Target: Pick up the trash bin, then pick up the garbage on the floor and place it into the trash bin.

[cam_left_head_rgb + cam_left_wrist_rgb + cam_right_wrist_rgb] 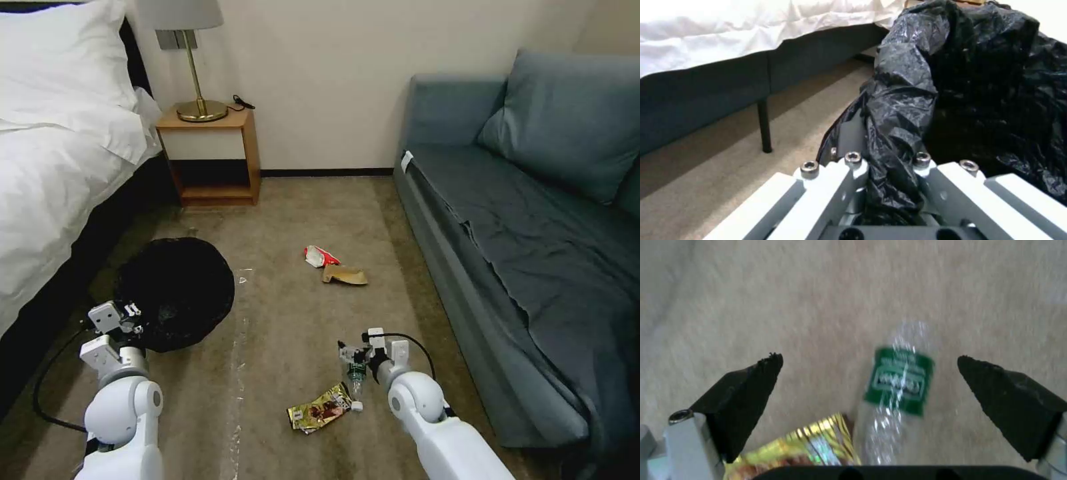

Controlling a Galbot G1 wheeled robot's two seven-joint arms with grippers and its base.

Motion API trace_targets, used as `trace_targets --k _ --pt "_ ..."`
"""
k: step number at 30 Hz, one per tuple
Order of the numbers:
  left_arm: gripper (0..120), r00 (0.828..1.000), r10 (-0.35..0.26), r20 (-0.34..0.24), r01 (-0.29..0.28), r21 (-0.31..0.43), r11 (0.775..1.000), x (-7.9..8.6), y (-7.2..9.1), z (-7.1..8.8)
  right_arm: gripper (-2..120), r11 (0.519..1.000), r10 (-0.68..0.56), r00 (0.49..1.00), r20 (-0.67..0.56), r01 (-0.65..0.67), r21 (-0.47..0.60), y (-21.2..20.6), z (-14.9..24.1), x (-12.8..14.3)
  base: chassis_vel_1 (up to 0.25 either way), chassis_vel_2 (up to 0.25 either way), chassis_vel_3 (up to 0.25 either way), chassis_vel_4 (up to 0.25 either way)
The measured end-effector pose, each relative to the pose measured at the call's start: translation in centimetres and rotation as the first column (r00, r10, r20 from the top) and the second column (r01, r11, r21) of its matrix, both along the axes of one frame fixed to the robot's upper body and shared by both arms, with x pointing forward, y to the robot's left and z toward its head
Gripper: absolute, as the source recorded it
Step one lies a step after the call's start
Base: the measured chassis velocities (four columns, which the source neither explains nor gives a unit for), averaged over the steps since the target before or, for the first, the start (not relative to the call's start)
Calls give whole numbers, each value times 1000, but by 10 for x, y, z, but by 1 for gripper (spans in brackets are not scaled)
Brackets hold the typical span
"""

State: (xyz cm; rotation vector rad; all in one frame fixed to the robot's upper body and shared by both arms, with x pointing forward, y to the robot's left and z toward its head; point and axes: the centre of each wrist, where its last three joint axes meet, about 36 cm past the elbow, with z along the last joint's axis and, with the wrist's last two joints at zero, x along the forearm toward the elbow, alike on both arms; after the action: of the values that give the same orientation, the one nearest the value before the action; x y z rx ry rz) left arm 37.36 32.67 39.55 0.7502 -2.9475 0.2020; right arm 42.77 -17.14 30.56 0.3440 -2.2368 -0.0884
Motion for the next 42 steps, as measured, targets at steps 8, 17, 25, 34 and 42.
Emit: trace_targets --k 8,17,25,34,42 --pt "4 1000 2 0 -2 6 1000 -2 -1 1 100 999 -1 993 -120 6 44 3 -15 18 0 0 0 0" --pt "4 1000 -22 -5 23 7 1000 7 -10 -2 100 999 -32 984 -174 30 -11 -10 -56 27 0 0 0 0" --pt "4 1000 -23 -1 23 8 1000 8 -11 0 99 999 -42 982 -185 42 -2 -10 -79 21 0 0 0 0" --pt "4 1000 -10 3 10 8 1000 8 -7 2 82 999 -42 986 -162 41 -11 -14 -97 12 0 0 0 0" --pt "4 1000 -6 5 6 8 1000 7 -5 3 57 999 -47 988 -145 43 -29 -16 -102 8 0 0 0 0"
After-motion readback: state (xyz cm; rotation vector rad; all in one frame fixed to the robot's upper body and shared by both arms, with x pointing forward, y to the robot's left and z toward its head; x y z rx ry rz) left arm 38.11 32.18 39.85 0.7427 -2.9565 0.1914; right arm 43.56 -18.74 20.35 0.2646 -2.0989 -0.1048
